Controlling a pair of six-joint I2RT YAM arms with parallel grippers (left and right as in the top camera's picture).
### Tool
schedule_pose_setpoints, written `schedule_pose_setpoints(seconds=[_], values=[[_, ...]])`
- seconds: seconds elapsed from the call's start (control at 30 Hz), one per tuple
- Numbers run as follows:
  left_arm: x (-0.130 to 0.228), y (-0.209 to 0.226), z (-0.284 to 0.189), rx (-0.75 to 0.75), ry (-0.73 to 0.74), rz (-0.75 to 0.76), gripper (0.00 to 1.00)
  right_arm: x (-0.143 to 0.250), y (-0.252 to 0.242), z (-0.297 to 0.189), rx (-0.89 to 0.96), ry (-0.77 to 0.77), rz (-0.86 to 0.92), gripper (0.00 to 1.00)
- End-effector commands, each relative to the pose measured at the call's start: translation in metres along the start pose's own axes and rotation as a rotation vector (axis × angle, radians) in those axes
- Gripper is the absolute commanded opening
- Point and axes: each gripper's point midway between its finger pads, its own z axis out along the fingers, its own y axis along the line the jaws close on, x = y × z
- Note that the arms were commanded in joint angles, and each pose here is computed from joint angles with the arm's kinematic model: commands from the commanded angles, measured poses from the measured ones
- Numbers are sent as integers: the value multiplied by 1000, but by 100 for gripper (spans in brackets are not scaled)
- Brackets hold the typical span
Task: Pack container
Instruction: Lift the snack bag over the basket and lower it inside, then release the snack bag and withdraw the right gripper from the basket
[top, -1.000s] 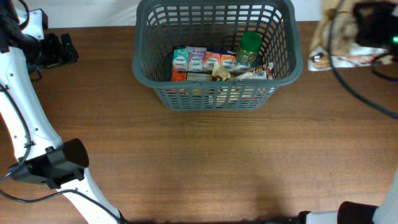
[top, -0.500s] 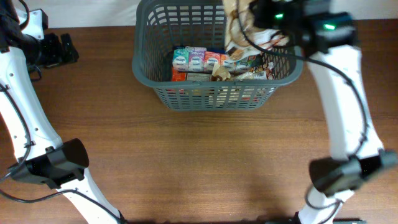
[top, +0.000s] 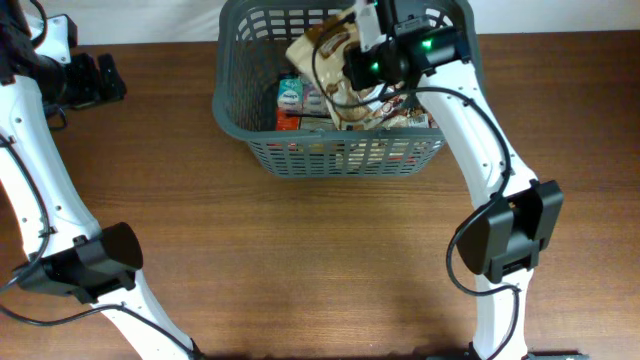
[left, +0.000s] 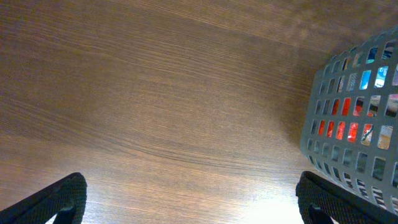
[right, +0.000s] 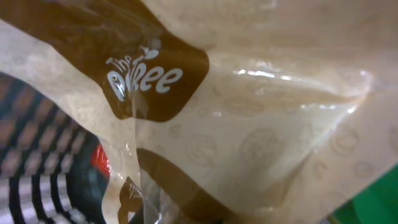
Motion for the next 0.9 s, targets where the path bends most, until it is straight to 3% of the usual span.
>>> schedule_pose_setpoints(seconds=[0.0, 0.13, 0.3, 0.6, 0.87], values=[[1, 2, 5, -4, 15, -17, 99, 14, 24, 4, -144, 25, -370, 4], [1, 2, 5, -4, 14, -17, 99, 34, 44, 4, -284, 56, -517, 4], [1, 2, 5, -4, 15, -17, 99, 32, 59, 5, -359, 19, -551, 4], [1, 2, 5, -4, 14, -17, 99, 20, 90, 16, -363, -31, -630, 4], [1, 2, 5, -4, 15, -17, 99, 45, 84, 55, -300, 89, -630, 4]])
